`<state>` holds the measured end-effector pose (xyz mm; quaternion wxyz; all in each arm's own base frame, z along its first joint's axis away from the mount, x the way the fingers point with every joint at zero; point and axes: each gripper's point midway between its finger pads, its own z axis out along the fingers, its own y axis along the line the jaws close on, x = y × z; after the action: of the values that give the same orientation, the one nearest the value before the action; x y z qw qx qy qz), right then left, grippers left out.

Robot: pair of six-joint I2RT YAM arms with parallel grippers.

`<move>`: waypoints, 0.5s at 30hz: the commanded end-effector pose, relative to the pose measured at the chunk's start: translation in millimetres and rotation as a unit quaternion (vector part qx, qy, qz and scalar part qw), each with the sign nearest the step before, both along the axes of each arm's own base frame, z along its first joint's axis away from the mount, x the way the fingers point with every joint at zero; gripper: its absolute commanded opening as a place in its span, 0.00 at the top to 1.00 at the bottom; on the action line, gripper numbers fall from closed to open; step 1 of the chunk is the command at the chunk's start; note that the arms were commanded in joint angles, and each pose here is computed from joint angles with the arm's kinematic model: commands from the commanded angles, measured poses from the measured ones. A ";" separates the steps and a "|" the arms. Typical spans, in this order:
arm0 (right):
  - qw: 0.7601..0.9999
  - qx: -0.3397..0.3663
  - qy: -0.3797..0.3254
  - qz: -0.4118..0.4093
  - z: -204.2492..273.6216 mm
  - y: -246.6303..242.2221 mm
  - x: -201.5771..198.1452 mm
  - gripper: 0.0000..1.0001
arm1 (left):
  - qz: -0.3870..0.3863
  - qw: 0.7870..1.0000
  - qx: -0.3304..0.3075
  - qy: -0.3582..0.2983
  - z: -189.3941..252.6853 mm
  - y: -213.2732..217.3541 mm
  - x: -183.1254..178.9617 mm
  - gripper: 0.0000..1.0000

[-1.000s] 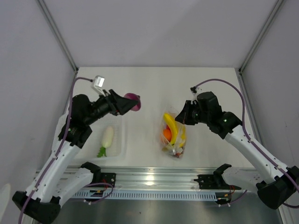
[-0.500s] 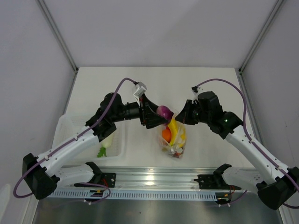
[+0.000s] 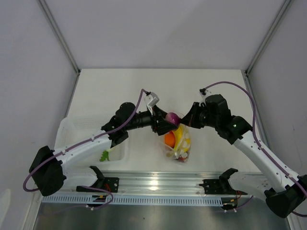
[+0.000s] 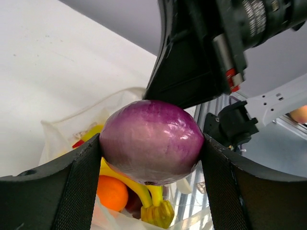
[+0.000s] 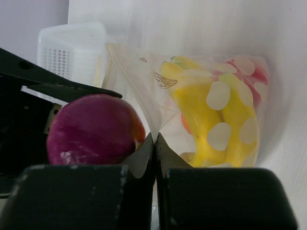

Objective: Place the food in the zip-top bag and seal the zipper
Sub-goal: Place the fake vegetable in the zipper food storage bag.

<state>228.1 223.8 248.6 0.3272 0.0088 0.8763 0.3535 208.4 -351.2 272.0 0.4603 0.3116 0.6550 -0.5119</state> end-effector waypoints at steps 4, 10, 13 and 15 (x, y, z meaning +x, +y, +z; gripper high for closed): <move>0.999 0.029 -0.033 -0.011 29.7 -0.9 3.4 1.00 | 0.035 0.998 -0.020 -0.043 -3.6 3.9 5.1 0.99; 0.999 0.028 -0.031 -0.011 26.8 -1.4 4.4 1.00 | 0.034 0.999 -0.005 -0.040 -17.7 4.5 -1.6 0.87; 0.999 0.028 -0.029 -0.011 24.4 -2.3 4.3 1.00 | 0.038 0.999 -0.001 -0.036 -23.3 7.1 -2.8 0.66; 0.999 0.031 -0.029 -0.010 24.5 -1.3 4.6 1.00 | 0.040 0.998 0.001 -0.038 -23.1 8.6 -2.8 0.49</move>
<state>229.4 220.4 248.8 0.3271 0.0189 0.8767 0.3522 205.6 -344.7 228.3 0.4673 0.2983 0.6795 -0.4806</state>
